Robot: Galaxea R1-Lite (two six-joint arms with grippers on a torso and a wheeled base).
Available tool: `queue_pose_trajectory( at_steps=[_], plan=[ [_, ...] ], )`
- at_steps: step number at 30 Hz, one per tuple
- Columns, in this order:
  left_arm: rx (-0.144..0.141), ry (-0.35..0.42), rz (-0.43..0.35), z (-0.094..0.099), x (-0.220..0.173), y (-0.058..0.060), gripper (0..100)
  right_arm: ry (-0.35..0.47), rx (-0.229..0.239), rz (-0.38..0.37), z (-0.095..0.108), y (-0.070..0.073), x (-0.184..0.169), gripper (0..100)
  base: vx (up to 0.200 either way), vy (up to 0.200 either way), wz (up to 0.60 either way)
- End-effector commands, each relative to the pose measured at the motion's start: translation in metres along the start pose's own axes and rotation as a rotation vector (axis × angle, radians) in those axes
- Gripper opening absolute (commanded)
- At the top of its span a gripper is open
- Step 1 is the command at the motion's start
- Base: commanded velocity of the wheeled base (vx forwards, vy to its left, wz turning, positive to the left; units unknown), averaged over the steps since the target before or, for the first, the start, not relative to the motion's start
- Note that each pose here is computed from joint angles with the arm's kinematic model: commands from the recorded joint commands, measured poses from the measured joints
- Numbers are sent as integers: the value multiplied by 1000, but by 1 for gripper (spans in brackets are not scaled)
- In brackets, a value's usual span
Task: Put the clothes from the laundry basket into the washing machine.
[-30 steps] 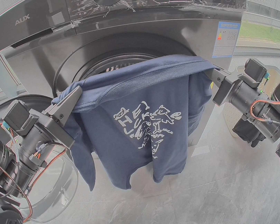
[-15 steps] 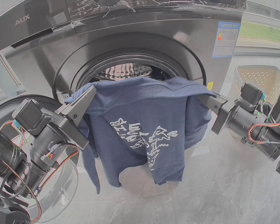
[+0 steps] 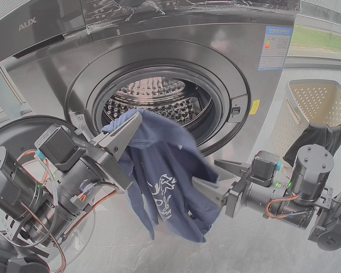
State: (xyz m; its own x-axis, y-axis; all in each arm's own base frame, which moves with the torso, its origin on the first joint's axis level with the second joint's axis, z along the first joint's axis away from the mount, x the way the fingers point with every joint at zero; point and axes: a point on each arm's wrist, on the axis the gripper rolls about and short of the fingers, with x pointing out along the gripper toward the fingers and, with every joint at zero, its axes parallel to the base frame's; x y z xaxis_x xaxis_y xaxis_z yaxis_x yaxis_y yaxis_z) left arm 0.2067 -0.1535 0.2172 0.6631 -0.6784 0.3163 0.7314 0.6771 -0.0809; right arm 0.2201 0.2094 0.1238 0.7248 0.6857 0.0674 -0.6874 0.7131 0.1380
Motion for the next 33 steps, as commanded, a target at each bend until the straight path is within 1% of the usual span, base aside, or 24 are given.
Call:
queue_pose_trajectory(
  at_steps=[1, 4, 11, 13, 17, 18, 19, 20, 23, 27, 31, 33],
  plan=[
    [0, -18, -9, 2, 3, -2, 0, 108, -5, 12, -33, 3, 7, 100, 0, 0, 0],
    [2, -36, -13, 4, 3, -3, 0, 123, -6, 14, -43, 1, 16, 100, 0, 0, 0],
    [6, -58, -16, 10, 4, -3, 0, 169, -6, 33, -64, 2, 25, 100, 0, 0, 0],
    [6, -60, -16, 10, 4, -3, 0, 166, -5, 38, -66, 2, 29, 100, 0, 0, 0],
    [7, -64, -17, 11, 5, -3, 0, 136, -8, 47, -72, -5, 50, 100, 0, 0, 0],
    [7, -66, -17, 12, 4, -3, 0, 129, -12, 42, -73, -9, 54, 100, 0, 0, 0],
    [8, -66, -16, 12, 4, -3, 0, 121, -19, 28, -75, -16, 59, 100, 0, 0, 0],
    [8, -66, -16, 12, 4, -3, 0, 112, -22, 17, -75, -21, 62, 100, 0, 0, 0],
    [8, -66, -16, 12, 4, -3, 0, 102, -23, 0, -73, -28, 64, 100, 0, 0, 0],
    [7, -64, -15, 11, 5, -3, 0, 97, -26, -4, -71, -29, 63, 100, 0, 0, 0],
    [7, -60, -15, 10, 5, -3, 0, 91, -35, -23, -69, -34, 66, 100, 0, 0, 0],
    [7, -60, -15, 10, 5, -3, 0, 70, -40, -45, -66, -43, 70, 100, 0, 0, 0]
  ],
)
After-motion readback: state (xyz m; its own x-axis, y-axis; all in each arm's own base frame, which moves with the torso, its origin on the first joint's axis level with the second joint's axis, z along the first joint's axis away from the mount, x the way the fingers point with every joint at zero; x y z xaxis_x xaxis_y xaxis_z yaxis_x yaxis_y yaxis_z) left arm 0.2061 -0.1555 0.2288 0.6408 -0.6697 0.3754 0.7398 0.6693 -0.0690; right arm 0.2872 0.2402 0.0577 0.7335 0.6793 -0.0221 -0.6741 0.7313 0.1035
